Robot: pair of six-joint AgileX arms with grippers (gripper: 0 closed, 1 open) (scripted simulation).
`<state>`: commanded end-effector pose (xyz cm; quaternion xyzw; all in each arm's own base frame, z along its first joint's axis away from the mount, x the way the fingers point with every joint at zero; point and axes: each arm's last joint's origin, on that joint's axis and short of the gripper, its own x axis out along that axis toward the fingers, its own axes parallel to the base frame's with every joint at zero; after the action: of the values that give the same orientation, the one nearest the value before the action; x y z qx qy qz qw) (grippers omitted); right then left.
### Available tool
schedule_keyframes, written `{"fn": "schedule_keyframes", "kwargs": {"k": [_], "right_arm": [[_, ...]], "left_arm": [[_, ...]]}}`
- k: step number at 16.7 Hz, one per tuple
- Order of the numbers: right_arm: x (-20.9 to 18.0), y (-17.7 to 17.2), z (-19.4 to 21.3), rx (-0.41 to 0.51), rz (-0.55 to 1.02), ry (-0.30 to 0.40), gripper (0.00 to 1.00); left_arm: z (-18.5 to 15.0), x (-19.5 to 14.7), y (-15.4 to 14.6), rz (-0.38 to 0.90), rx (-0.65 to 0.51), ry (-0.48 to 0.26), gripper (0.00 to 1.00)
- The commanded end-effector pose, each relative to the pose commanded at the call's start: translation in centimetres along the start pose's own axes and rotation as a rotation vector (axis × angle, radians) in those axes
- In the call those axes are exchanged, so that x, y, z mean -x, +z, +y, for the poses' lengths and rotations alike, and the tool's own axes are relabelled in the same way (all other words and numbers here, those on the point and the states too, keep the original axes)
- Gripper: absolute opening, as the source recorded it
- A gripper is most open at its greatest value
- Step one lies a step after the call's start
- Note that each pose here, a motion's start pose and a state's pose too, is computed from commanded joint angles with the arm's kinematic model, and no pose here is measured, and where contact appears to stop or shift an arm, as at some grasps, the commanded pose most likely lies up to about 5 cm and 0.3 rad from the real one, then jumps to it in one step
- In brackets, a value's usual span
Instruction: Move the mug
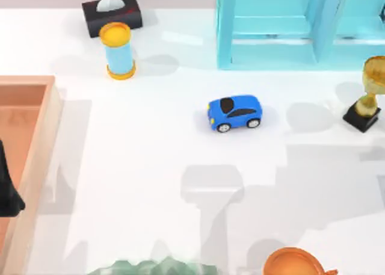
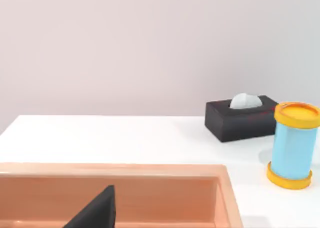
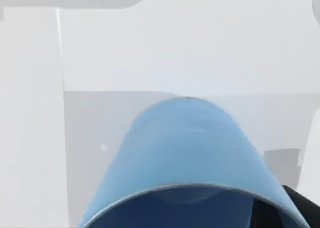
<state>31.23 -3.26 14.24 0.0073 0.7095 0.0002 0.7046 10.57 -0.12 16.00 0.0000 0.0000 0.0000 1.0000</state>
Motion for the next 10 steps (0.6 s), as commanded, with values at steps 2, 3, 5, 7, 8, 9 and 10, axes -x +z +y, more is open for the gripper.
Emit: {"fn": "schedule_keyframes", "kwargs": {"k": [2,3,5,7,8,9,10], "right_arm": [[0.0,0.0,0.0,0.0,0.0,0.0,0.45],[0.0,0.0,0.0,0.0,0.0,0.0,0.53],[0.0,0.0,0.0,0.0,0.0,0.0,0.68],[0.0,0.0,0.0,0.0,0.0,0.0,0.83],[0.0,0.0,0.0,0.0,0.0,0.0,0.9],[0.0,0.0,0.0,0.0,0.0,0.0,0.98],[0.0,0.0,0.0,0.0,0.0,0.0,1.0]], "left_arm": [[0.0,0.0,0.0,0.0,0.0,0.0,1.0],[0.0,0.0,0.0,0.0,0.0,0.0,1.0],[0.0,0.0,0.0,0.0,0.0,0.0,1.0],[0.0,0.0,0.0,0.0,0.0,0.0,1.0],[0.0,0.0,0.0,0.0,0.0,0.0,1.0],[0.0,0.0,0.0,0.0,0.0,0.0,1.0],[0.0,0.0,0.0,0.0,0.0,0.0,1.0]]}}
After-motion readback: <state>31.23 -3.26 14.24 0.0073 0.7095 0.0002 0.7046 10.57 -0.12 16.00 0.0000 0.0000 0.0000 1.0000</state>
